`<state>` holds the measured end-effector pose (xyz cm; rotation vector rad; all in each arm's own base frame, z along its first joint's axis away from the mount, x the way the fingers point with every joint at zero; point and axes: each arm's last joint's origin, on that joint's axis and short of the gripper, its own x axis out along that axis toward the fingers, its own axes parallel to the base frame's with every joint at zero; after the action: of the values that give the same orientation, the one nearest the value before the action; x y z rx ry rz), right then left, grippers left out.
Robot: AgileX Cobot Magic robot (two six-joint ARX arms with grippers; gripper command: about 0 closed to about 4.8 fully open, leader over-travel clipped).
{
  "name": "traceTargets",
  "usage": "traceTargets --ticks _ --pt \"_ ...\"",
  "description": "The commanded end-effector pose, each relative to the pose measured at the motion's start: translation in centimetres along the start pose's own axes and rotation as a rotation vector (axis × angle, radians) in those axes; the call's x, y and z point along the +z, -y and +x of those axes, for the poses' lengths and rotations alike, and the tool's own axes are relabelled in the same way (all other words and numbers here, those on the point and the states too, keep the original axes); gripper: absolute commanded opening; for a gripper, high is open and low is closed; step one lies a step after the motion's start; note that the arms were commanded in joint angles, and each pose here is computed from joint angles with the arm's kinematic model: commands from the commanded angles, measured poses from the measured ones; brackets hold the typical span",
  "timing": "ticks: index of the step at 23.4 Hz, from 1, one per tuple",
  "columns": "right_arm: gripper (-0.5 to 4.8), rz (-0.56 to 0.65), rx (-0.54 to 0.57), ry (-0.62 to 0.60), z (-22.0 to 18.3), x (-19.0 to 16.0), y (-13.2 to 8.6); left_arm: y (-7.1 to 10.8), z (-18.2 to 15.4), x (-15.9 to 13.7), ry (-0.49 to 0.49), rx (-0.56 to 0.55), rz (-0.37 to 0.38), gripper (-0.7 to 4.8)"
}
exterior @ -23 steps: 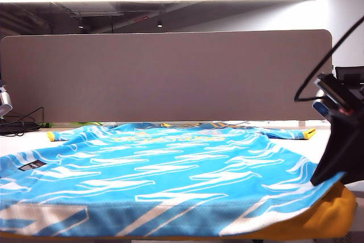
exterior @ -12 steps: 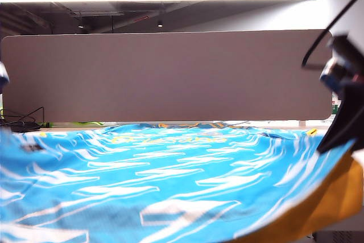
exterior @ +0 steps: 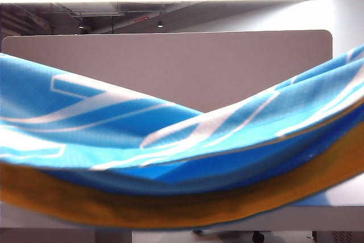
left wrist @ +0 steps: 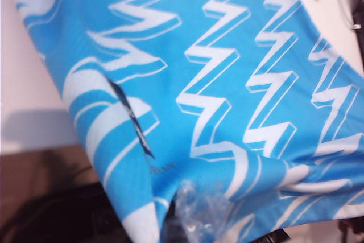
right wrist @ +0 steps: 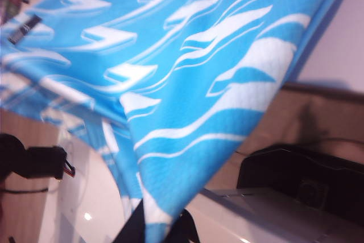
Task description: Fold the bottom side of the soccer jersey horizontally towards the center, about one-third of the way, then fold the sleeve back towards the center, creating a straight line along the edge of the the soccer jersey, and finally fold the bottom of the soccer jersey up towards the top, creating a neat rectangle.
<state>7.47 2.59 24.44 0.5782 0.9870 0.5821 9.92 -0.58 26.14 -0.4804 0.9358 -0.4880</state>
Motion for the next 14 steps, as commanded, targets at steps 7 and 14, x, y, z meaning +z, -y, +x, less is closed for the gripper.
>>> traceTargets --ticks 7,14 --pt "-0.08 -0.05 0.112 0.241 1.0 5.1 -1.0 -0.3 1.0 4.2 0.191 -0.08 -0.015 -0.06" --pt "-0.08 -0.053 0.067 0.221 8.6 17.0 2.1 -4.9 7.5 13.3 0.281 -0.16 -0.129 -0.06"
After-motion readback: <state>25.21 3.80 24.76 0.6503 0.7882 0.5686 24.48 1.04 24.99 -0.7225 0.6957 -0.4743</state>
